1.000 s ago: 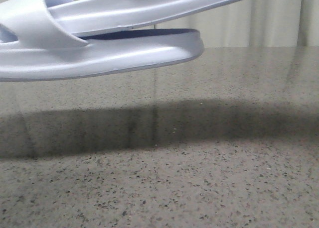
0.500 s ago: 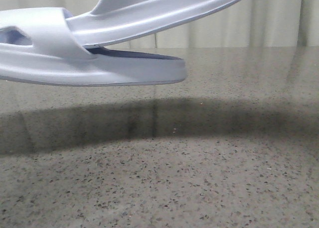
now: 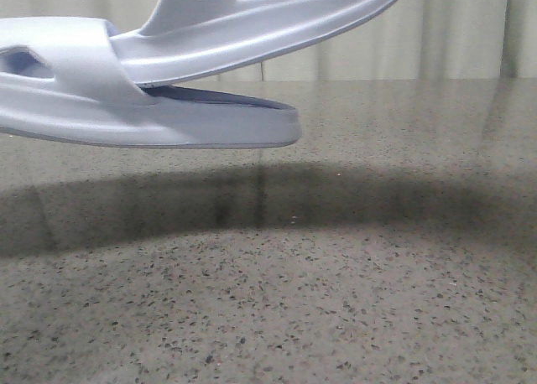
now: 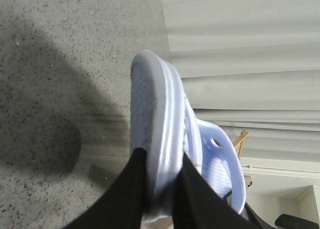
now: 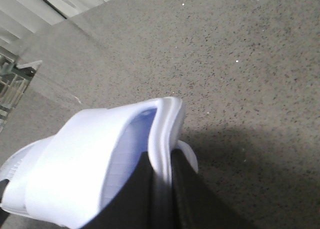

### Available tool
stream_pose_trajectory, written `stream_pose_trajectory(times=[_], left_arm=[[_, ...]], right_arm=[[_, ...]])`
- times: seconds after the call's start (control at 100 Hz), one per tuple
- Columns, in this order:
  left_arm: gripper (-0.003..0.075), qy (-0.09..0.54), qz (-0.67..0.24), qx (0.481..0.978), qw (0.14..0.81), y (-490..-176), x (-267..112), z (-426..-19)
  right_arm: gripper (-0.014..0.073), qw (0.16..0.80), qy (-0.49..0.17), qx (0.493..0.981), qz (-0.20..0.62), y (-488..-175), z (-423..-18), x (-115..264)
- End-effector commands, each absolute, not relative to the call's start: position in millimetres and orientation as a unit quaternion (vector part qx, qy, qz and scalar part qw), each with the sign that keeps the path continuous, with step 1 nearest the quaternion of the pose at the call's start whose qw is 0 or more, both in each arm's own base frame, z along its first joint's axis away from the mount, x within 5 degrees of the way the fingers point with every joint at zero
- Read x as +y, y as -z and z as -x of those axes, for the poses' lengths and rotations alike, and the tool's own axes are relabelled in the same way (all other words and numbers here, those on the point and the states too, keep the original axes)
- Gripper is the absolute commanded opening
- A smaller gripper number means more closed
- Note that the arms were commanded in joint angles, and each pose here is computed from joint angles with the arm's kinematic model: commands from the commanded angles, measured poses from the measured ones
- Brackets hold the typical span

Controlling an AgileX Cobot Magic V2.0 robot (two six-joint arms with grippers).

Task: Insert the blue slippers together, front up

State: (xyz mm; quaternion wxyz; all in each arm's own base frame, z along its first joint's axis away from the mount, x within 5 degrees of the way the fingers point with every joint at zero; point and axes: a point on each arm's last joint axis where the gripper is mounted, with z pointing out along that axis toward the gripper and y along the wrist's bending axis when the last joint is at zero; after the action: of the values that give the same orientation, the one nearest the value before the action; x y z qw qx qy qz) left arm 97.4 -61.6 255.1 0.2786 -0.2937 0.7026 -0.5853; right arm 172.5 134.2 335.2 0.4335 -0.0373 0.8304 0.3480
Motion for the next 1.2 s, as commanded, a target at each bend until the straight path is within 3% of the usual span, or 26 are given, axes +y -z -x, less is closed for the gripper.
stream_pose_trajectory(times=[0.0,0.12,0.31,0.38,0.58,0.95,1.19], left_arm=[[0.0016,0.667,0.242,0.670,0.219,-278,-74,-88],[0.0016,0.667,0.242,0.670,0.219,-278,-74,-88],[0.0016,0.666,0.243,0.670,0.220,-278,-73,-88],[0.0016,0.663,0.245,0.671,0.223,-277,-73,-88],[0.0016,0.653,0.248,0.677,0.231,-275,-72,-89],[0.0016,0.637,0.258,0.683,0.246,-273,-70,-92],[0.0016,0.619,0.266,0.691,0.262,-270,-67,-95]], right_arm=[[-0.0050,0.451,-0.341,0.822,0.072,-343,-170,139],[0.0105,0.468,-0.306,0.823,0.094,-342,-174,134],[0.0480,0.475,-0.280,0.831,0.072,-341,-182,120],[0.0555,0.478,-0.269,0.833,0.069,-342,-182,114],[0.0580,0.524,-0.254,0.810,0.072,-360,-167,96],[0.0580,0.704,-0.256,0.657,0.086,-420,-98,51],[0.0580,0.746,-0.256,0.608,0.087,-432,-71,36]])
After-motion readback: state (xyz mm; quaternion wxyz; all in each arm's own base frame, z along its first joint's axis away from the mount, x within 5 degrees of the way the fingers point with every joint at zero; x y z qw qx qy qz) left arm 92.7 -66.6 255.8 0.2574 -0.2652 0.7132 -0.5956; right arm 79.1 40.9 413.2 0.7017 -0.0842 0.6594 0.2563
